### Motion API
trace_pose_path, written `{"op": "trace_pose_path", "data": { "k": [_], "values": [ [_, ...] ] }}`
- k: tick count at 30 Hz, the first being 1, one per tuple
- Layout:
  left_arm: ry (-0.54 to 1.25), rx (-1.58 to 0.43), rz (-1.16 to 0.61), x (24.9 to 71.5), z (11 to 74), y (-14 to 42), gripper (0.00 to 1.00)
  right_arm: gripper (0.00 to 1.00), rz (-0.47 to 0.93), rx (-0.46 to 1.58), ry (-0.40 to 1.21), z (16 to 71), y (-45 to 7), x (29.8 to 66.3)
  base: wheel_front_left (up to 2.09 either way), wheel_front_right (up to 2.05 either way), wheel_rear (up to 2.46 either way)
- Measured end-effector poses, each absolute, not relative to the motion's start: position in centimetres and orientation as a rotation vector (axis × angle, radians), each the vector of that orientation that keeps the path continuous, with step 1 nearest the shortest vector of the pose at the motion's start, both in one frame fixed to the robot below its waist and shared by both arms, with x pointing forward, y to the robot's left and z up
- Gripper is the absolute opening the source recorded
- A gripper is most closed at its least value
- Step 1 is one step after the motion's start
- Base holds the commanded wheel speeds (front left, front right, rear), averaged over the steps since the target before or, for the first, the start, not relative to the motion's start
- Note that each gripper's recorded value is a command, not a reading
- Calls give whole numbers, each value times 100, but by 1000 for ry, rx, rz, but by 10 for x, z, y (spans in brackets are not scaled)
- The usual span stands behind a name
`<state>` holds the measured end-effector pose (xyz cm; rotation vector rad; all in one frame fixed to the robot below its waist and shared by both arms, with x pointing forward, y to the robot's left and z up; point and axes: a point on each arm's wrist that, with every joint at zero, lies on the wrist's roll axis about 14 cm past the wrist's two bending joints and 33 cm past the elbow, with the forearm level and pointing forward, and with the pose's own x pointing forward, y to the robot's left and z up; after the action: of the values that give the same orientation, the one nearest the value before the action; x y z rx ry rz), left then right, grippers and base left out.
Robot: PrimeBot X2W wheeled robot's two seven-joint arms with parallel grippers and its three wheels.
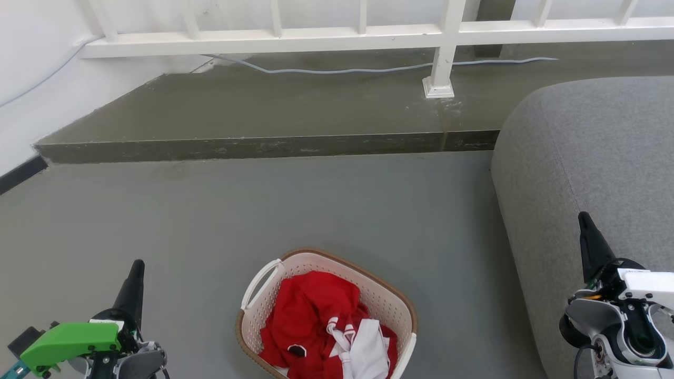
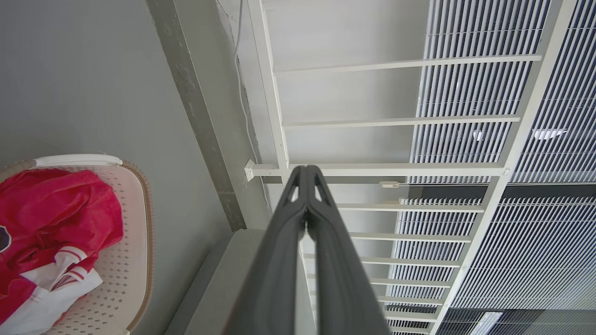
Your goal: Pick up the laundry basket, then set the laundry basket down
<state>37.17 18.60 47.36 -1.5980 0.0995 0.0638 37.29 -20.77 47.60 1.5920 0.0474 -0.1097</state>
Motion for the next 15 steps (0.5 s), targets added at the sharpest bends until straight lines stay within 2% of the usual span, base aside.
{"op": "trace_pose_path", "data": {
  "k": [15],
  "values": [
    [99,-1598,65,372,474,186,0,0,-110,1592,47,476,-208,373,0,0,0]
  ]
}}
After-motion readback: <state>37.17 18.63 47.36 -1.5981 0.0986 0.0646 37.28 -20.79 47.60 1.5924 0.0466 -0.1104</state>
